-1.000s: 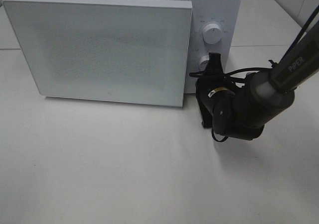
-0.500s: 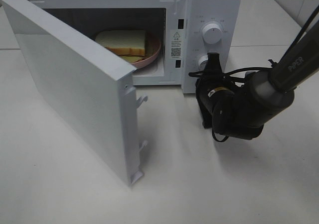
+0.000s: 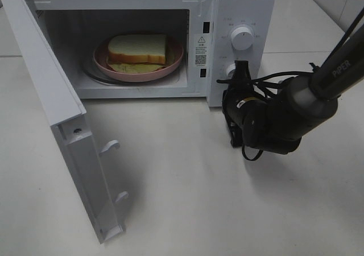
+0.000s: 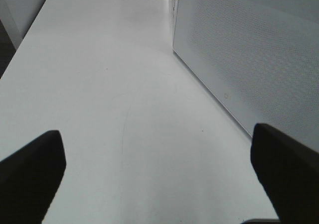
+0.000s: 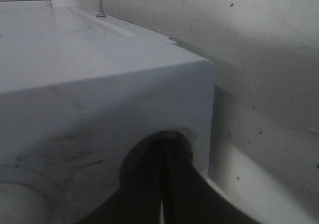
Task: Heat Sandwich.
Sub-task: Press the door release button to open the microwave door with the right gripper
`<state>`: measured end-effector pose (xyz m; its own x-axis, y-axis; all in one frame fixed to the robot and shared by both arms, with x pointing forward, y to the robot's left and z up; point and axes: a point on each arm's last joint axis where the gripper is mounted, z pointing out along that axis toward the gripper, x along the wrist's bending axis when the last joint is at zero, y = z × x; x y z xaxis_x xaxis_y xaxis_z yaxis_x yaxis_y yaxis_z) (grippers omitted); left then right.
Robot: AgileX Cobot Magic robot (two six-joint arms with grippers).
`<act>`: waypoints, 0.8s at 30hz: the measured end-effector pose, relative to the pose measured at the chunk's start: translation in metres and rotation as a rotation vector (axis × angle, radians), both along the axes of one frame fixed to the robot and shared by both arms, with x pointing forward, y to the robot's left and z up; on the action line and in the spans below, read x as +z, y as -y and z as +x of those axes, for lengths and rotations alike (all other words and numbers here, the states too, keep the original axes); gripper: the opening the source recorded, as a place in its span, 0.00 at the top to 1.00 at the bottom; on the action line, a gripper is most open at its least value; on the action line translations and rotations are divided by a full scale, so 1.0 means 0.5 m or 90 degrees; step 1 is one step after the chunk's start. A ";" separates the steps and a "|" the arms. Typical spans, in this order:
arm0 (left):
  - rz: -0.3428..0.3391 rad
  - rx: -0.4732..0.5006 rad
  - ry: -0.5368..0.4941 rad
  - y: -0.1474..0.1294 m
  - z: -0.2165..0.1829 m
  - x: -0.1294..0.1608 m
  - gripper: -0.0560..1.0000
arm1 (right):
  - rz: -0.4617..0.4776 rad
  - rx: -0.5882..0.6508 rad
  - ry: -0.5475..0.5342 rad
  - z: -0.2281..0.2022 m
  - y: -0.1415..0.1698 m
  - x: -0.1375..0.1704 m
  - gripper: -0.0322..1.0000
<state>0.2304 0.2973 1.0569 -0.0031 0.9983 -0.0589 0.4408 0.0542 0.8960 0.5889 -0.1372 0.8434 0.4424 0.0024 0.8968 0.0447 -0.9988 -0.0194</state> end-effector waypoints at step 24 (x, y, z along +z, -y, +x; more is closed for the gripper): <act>0.000 0.000 0.000 0.000 0.000 0.000 0.05 | -0.021 0.071 -0.046 -0.025 0.019 0.048 0.96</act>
<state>0.2304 0.2973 1.0569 -0.0031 0.9983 -0.0589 0.4408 0.0542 0.8960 0.5763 -0.1467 0.8672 0.5009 0.0847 0.8613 0.1551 -0.9879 0.0069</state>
